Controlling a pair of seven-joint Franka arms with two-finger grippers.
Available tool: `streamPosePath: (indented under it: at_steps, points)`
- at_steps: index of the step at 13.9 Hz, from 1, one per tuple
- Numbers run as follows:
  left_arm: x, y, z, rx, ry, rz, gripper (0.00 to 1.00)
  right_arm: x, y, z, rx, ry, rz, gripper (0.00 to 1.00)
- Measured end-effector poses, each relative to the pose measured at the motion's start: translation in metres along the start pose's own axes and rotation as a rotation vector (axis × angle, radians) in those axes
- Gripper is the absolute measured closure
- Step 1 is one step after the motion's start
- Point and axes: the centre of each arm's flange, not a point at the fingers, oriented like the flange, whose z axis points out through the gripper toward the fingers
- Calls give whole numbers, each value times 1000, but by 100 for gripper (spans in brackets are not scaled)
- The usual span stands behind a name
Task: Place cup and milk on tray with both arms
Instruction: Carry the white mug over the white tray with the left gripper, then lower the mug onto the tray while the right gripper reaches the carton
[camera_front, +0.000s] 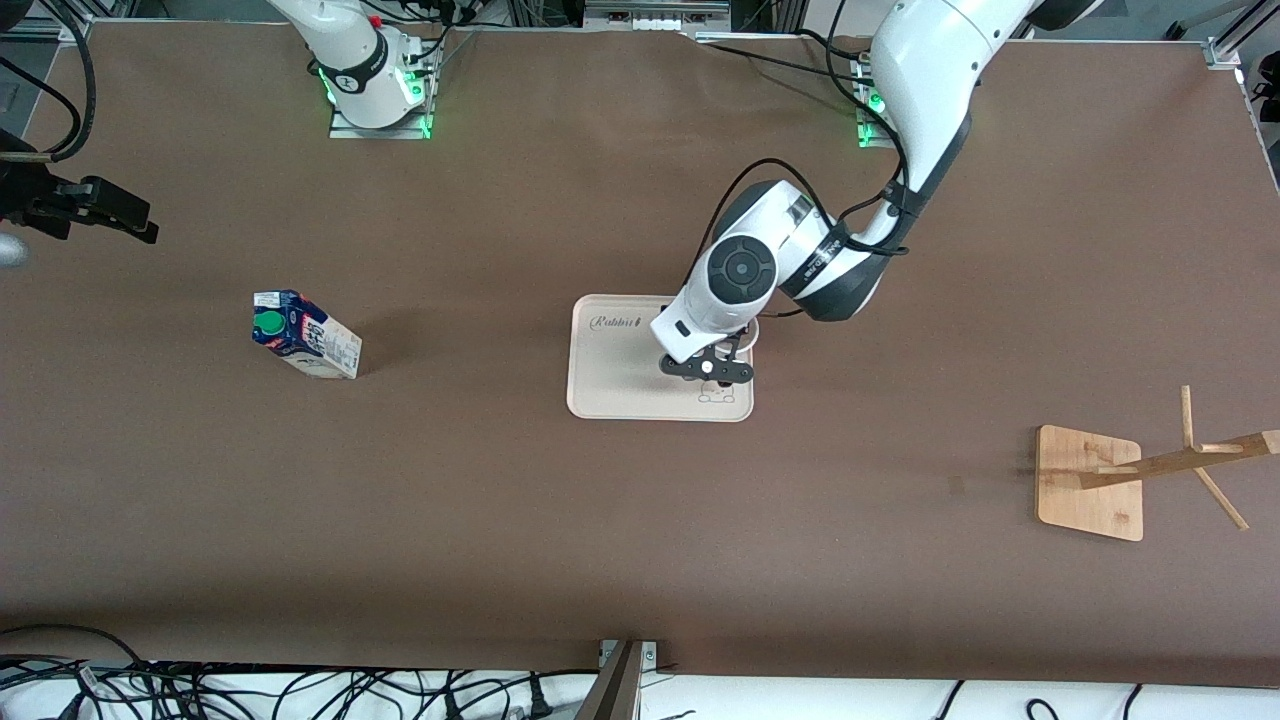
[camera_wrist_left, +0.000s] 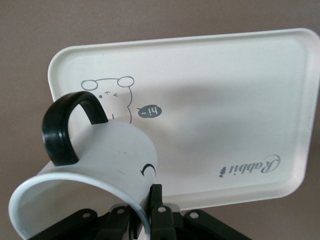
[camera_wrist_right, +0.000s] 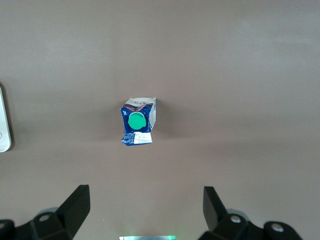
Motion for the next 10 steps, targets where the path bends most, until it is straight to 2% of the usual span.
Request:
streamPosePath:
  at_steps: [7,10]
  points:
    - [-1,5,20,22,-15,-14,92,0,0,0,0,-1,0,0]
    - [-1,5,24,24,-21,-16,92,0,0,5,0,-24,0,0]
